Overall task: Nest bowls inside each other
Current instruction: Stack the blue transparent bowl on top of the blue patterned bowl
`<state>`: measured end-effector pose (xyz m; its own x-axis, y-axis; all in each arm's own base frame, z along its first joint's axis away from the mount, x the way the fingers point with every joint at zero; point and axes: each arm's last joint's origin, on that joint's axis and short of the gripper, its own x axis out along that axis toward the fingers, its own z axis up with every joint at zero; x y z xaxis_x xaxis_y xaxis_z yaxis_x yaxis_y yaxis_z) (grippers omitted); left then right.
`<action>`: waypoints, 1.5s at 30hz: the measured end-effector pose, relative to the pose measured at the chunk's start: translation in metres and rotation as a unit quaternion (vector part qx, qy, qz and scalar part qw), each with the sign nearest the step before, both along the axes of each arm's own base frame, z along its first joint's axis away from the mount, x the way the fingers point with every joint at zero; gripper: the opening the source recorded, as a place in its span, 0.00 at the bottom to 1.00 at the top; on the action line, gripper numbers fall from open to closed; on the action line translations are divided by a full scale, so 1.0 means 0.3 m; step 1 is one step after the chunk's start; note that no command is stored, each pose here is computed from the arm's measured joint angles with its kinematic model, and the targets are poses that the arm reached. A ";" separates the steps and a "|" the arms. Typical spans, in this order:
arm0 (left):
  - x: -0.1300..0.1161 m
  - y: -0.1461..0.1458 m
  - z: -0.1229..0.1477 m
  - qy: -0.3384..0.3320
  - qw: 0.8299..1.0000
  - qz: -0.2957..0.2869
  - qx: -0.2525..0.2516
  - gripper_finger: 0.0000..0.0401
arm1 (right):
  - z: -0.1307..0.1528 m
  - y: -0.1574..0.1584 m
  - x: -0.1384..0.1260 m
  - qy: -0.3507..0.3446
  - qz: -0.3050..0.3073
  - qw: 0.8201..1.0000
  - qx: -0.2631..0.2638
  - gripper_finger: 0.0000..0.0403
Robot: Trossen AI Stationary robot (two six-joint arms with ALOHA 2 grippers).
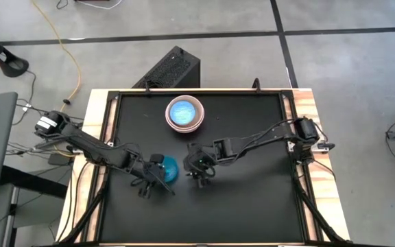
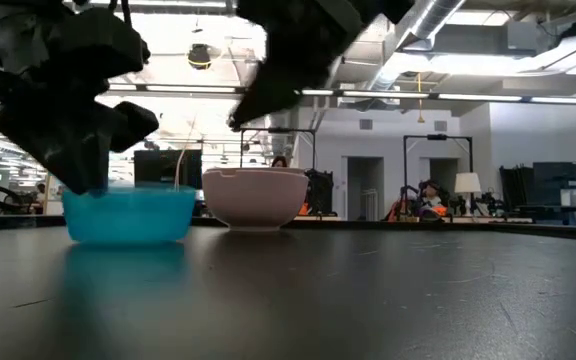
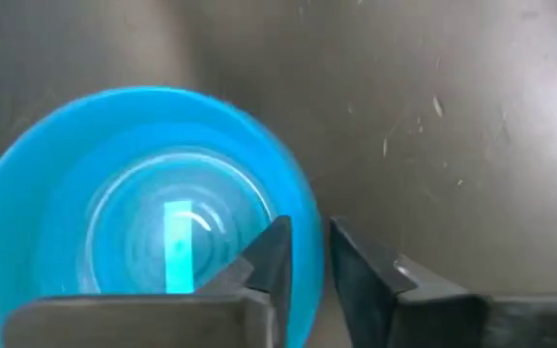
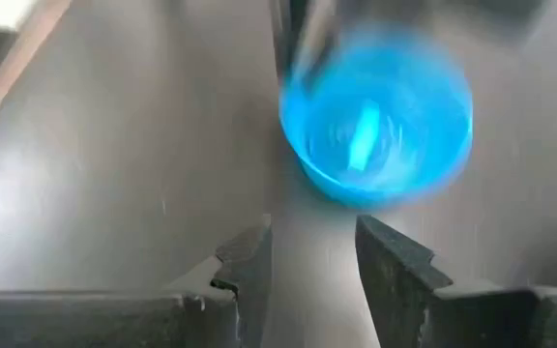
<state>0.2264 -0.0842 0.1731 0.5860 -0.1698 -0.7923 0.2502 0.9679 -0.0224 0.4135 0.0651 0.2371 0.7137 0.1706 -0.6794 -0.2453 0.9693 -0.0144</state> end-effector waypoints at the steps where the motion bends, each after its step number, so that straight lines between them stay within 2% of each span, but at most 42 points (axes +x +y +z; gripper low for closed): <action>1: 0.002 -0.001 -0.006 0.003 1.000 -0.001 0.002 0.18 | 0.007 0.004 0.008 -0.017 0.004 1.000 0.003 0.41; 5: 0.012 -0.004 -0.012 0.015 1.000 0.008 0.000 0.26 | -0.010 0.026 0.036 -0.051 0.031 0.998 0.003 0.41; 8: 0.015 -0.004 0.005 0.027 0.999 0.030 -0.004 0.29 | -0.054 0.038 0.058 -0.056 0.063 0.996 -0.025 0.41; 12: 0.004 0.002 0.039 0.030 0.999 0.045 0.002 0.30 | -0.107 0.045 0.099 -0.056 0.084 0.994 -0.049 0.41; 18: -0.047 0.006 0.106 -0.003 0.999 0.040 0.018 0.29 | -0.129 0.050 0.160 -0.065 0.086 0.993 -0.053 0.41; 24: -0.135 0.024 0.161 -0.108 0.989 0.075 0.067 0.29 | -0.185 0.050 0.211 -0.051 0.092 0.991 -0.079 0.41; 28: -0.206 0.050 0.143 -0.198 0.971 0.127 0.041 0.29 | -0.212 0.035 0.229 -0.043 0.071 0.992 -0.097 0.41; 33: -0.265 0.077 0.127 -0.298 0.944 0.143 -0.002 0.29 | -0.207 0.012 0.231 -0.037 0.062 0.993 -0.097 0.41; 37: -0.292 0.096 0.099 -0.352 0.920 0.168 -0.027 0.29 | -0.223 0.005 0.218 -0.006 0.063 0.993 -0.098 0.35; 41: -0.312 0.106 0.052 -0.352 0.922 0.162 -0.021 0.29 | -0.234 -0.004 0.209 0.018 0.053 0.994 -0.090 0.23; 45: -0.316 0.109 0.043 -0.351 0.922 0.164 -0.016 0.29 | -0.230 -0.010 0.213 0.010 0.057 0.995 -0.082 0.07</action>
<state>0.1317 -0.0515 0.1859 0.9764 0.0911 -0.1957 -0.0924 0.9957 0.0026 0.4774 0.0621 0.1682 0.6821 0.1353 -0.7187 -0.3562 0.9197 -0.1649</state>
